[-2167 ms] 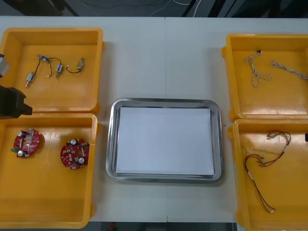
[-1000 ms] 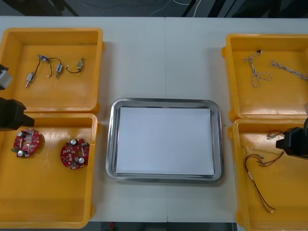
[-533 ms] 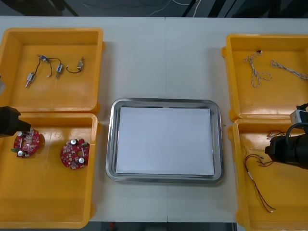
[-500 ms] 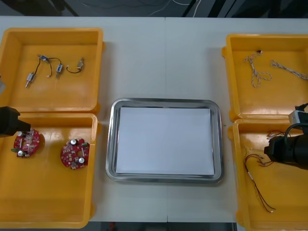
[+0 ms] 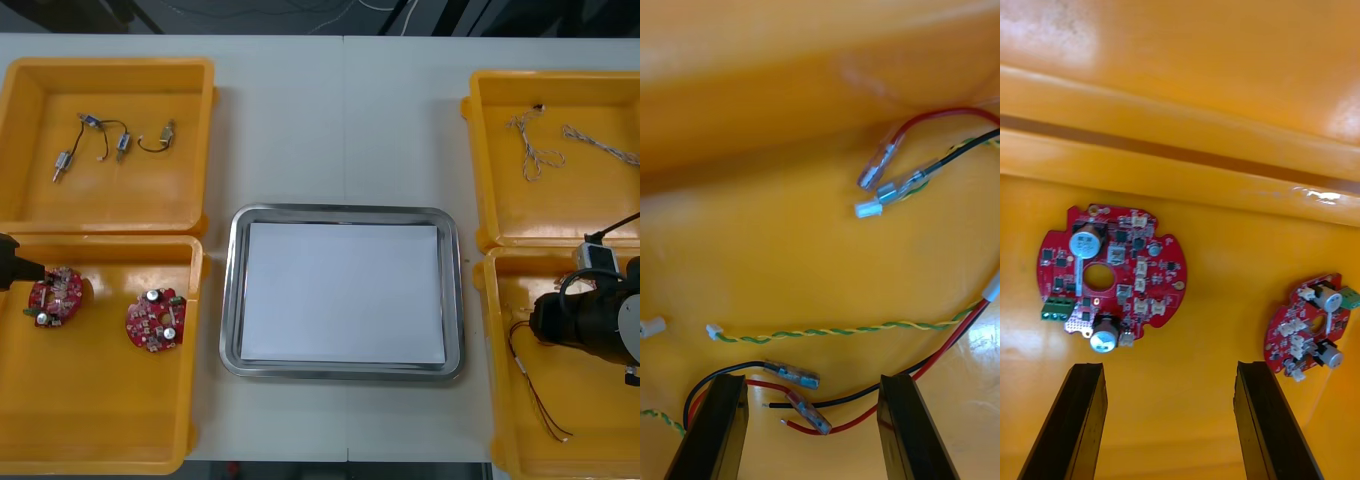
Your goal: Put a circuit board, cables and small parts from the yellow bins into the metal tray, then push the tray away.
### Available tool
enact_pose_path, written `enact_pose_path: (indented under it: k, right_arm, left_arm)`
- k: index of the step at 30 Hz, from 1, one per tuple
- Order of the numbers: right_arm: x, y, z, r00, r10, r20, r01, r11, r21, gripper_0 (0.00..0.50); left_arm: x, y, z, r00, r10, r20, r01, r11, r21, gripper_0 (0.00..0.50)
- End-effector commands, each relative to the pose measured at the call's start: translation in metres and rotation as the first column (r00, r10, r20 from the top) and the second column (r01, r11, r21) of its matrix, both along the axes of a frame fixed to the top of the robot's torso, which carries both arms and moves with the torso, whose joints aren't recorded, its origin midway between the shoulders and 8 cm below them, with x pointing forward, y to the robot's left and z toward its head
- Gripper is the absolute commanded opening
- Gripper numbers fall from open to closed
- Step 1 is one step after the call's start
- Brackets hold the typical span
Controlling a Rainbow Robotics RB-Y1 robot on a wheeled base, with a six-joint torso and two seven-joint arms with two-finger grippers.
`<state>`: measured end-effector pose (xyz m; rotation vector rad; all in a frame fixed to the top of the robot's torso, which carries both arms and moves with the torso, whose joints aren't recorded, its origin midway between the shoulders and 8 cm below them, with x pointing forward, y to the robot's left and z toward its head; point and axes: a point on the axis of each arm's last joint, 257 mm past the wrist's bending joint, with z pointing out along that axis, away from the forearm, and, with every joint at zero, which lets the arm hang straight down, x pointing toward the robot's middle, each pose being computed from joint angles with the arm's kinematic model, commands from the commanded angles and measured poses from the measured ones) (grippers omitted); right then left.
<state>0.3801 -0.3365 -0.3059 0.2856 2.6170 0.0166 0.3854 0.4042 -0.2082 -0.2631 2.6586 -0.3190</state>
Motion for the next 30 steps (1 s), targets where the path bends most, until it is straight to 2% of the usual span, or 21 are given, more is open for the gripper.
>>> enact_pose_path:
  k: [1, 6, 13, 15, 19, 24, 30]
  right_arm:
    - [-0.007, 0.011, -0.009, 1.0, -0.003, -0.017, 0.003, 1.0, 0.023, 0.5]
    - [-0.014, 0.013, -0.015, 0.999, 0.004, -0.036, -0.003, 1.0, 0.024, 0.5]
    - [-0.022, 0.015, -0.023, 0.998, 0.011, -0.057, -0.01, 1.0, 0.023, 0.5]
    - [-0.026, 0.017, -0.027, 0.998, 0.013, -0.066, -0.011, 1.0, 0.026, 0.5]
    - [-0.027, 0.019, -0.029, 0.998, 0.015, -0.064, -0.013, 1.0, 0.029, 0.5]
    - [-0.019, 0.026, -0.029, 0.999, 0.026, -0.034, -0.025, 0.999, 0.023, 0.5]
    - [-0.017, 0.026, -0.029, 1.0, 0.019, -0.025, -0.019, 1.0, 0.016, 0.5]
  left_arm:
    - [-0.006, 0.029, 0.005, 1.0, 0.012, 0.0, -0.012, 0.999, 0.043, 0.5]
    - [-0.003, 0.037, -0.004, 1.0, 0.026, -0.002, -0.025, 0.999, 0.033, 0.5]
    - [-0.001, 0.047, -0.018, 0.999, 0.034, -0.003, -0.034, 0.998, 0.047, 0.5]
    - [-0.001, 0.05, -0.022, 0.999, 0.037, 0.007, -0.037, 0.998, 0.053, 0.5]
    - [-0.001, 0.051, -0.029, 0.999, 0.034, 0.022, -0.035, 0.998, 0.057, 0.5]
    - [-0.004, 0.049, -0.041, 1.0, 0.017, 0.012, -0.017, 0.997, 0.072, 0.5]
    - [-0.003, 0.042, -0.054, 1.0, -0.012, 0.015, 0.01, 0.996, 0.084, 0.5]
